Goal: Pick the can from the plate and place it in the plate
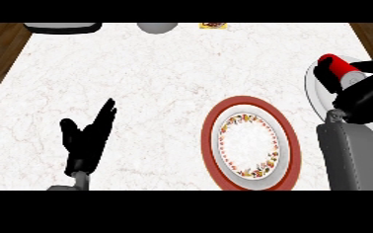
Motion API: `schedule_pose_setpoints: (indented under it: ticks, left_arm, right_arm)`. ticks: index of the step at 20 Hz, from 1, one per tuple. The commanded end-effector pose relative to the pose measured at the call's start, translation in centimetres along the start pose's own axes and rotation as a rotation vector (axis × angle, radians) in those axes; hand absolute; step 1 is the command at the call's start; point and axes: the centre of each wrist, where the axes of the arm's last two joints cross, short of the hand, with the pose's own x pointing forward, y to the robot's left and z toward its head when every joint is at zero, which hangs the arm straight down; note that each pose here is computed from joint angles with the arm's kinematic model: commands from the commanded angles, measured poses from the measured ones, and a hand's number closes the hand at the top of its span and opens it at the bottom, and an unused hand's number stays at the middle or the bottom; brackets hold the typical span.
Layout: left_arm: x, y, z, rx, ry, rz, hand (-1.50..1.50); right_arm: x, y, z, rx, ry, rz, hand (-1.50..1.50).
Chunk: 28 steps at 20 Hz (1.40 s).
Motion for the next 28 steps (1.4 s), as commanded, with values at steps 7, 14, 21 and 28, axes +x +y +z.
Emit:
schedule_pose_setpoints:
  ticks: [7, 14, 21, 28]
  left_arm:
    - [-0.3, 1.0, -0.1, -0.025, 0.043, -0.003, 0.00]
    - [-1.3, -0.1, -0.1, -0.047, 0.034, -0.011, 0.00]
    - [-0.3, -0.8, -0.1, -0.046, 0.038, 0.008, 0.00]
    - [-1.4, 0.5, -0.1, -0.029, 0.035, 0.003, 0.00]
  right_arm:
    - [-6.8, 0.5, -9.2, -0.090, 0.070, -0.022, 1.50]
    - [-11.5, 0.7, -11.7, 0.147, 0.255, 0.168, -1.50]
    - [-13.9, 0.7, -12.8, 0.313, 0.228, 0.037, -1.50]
    - [-14.1, 0.1, -13.4, 0.141, 0.143, -0.240, -1.50]
